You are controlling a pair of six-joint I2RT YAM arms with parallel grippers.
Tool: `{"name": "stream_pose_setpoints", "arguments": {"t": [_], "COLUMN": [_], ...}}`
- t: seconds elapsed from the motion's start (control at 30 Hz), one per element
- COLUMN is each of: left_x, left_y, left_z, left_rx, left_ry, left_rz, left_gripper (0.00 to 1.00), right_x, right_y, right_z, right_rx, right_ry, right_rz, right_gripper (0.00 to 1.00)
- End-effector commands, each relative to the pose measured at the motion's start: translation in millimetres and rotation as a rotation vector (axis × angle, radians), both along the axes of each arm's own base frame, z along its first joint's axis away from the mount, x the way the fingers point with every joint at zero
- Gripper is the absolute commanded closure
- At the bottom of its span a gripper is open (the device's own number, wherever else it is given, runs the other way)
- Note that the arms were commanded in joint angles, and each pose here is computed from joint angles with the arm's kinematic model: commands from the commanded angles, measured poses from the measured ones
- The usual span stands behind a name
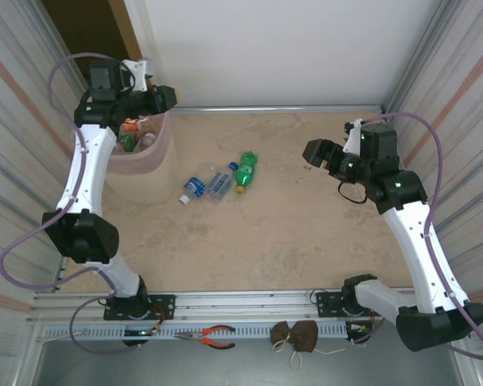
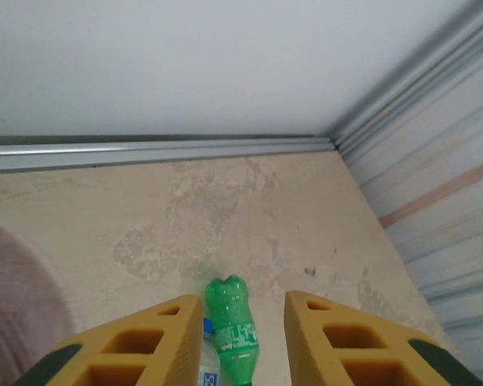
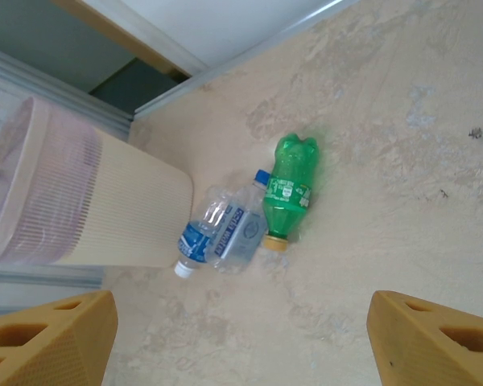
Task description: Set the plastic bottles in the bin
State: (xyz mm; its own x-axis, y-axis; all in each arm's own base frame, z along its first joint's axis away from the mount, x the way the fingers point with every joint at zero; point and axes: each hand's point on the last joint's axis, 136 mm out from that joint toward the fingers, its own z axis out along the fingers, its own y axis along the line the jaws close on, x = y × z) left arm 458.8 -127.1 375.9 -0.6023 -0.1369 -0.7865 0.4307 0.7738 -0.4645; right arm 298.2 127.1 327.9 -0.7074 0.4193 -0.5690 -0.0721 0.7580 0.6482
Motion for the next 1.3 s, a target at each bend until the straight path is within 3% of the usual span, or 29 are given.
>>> {"name": "stream_pose_setpoints", "arguments": {"t": [0.0, 0.27, 0.53, 0.9, 1.17, 1.27], "left_x": [-23.2, -56.7, -64.9, -43.8, -27.8, -22.7], "left_y": [-18.1, -71.8, -80.1, -73.8, -67.9, -63.5], "left_z": [11.2, -42.7, -121.0, -204.7, -247.2, -254.7], "left_rx": [0.135, 0.442, 0.641, 0.843, 0.940, 0.967], "left_ry": [-0.060, 0.015, 0.183, 0.344, 0.438, 0.453], "left_rz": [-0.054, -0.163, -0.180, -0.176, -0.188, -0.177], "left_gripper": [0.66, 0.60, 0.58, 0.48, 0.39, 0.41], "right_x": [1.8, 1.9, 2.1, 0.9, -1.8, -1.8], "right_y": [-0.4, -0.4, 1.4, -0.3, -3.0, -3.7], "right_z": [9.1, 8.1, 4.7, 2.4, 0.8, -0.1], "right_rx": [0.006, 0.003, 0.006, 0.002, -0.008, -0.012], "right_ry": [-0.018, -0.014, -0.004, 0.001, 0.003, 0.003], "right_rz": [0.001, 0.002, 0.009, 0.001, -0.008, -0.011], "right_gripper": [0.20, 0.20, 0.20, 0.20, 0.20, 0.20]}}
